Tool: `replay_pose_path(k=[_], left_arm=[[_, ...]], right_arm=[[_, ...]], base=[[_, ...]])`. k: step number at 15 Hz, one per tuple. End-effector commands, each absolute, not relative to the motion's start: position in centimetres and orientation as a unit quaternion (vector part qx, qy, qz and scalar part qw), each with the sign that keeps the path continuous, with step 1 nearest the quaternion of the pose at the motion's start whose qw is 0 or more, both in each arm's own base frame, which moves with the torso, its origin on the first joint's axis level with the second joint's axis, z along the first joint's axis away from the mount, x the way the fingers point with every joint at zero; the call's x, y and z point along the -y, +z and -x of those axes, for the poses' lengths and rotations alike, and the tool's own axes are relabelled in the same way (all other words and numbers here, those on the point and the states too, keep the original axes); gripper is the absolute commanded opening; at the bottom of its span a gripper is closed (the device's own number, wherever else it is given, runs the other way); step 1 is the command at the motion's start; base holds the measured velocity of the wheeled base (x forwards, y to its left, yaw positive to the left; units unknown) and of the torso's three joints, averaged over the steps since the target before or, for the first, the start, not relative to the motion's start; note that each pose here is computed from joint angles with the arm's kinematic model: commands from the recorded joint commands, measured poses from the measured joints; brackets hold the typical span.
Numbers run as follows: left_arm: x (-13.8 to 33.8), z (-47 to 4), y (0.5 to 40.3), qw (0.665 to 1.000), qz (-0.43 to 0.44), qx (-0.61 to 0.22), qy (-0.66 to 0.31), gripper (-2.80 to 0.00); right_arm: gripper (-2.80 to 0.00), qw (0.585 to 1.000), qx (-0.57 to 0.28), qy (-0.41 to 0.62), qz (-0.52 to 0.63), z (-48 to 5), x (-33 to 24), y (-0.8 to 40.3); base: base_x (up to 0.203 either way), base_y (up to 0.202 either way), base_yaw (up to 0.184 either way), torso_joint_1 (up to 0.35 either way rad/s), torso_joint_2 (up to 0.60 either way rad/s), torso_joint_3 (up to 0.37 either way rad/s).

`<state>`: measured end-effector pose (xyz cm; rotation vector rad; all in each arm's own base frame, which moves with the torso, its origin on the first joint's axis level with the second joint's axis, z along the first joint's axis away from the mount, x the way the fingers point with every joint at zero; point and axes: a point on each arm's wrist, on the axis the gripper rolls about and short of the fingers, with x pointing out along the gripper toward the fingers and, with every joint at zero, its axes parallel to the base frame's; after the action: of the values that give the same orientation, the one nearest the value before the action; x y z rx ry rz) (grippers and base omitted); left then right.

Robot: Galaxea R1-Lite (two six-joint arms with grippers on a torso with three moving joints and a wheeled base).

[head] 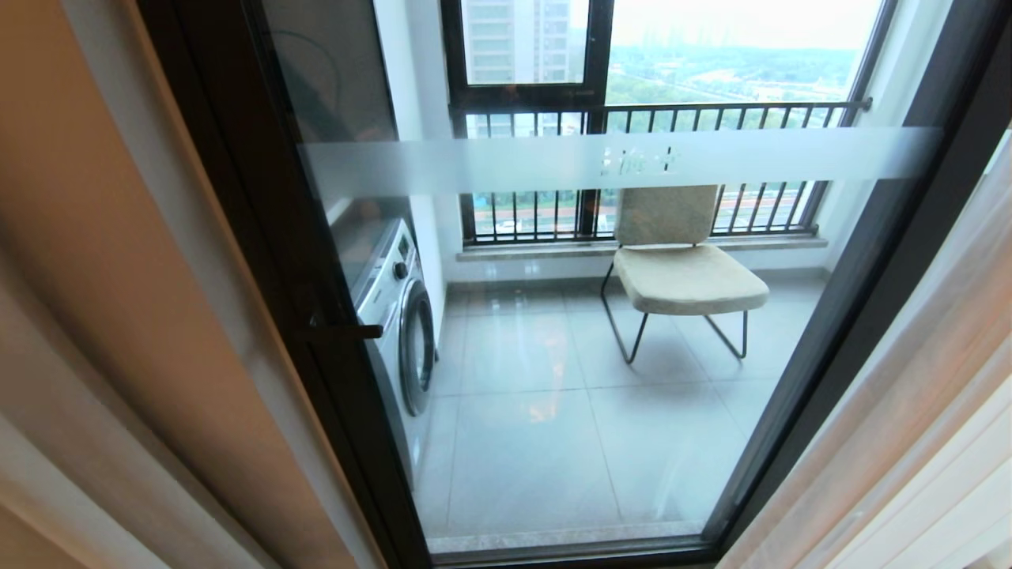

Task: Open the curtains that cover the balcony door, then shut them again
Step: Pull the inner curtains open on both sides

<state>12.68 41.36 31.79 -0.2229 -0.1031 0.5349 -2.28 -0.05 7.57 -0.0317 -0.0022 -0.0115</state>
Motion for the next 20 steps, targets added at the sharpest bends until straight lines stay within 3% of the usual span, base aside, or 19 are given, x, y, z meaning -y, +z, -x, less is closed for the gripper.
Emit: replay_pose_path(k=[1,13,20], left_arm=[[-41.7,-12.7,31.4,0.957,0.113,0.049,0.262,-2.80],[-31.4,-14.7,40.5,0.982,0.032,0.097,0.161,-2.80],[-26.5,-14.5,40.8,0.987,0.046,0.087,0.124,-2.80]], right_arm=[[-2.80,1.000,0.001,-0.005,0.016,2.3,0.1,7.6],[-2.80,1.000,0.001,-0.005,0.016,2.3,0.1,7.6],[-2.80,1.000,0.001,-0.005,0.016,2.3,0.1,7.6]], base=[[0.000,0.000,0.000,0.000,0.00,0.000],[0.000,0.000,0.000,0.000,0.00,0.000],[0.000,0.000,0.000,0.000,0.00,0.000]])
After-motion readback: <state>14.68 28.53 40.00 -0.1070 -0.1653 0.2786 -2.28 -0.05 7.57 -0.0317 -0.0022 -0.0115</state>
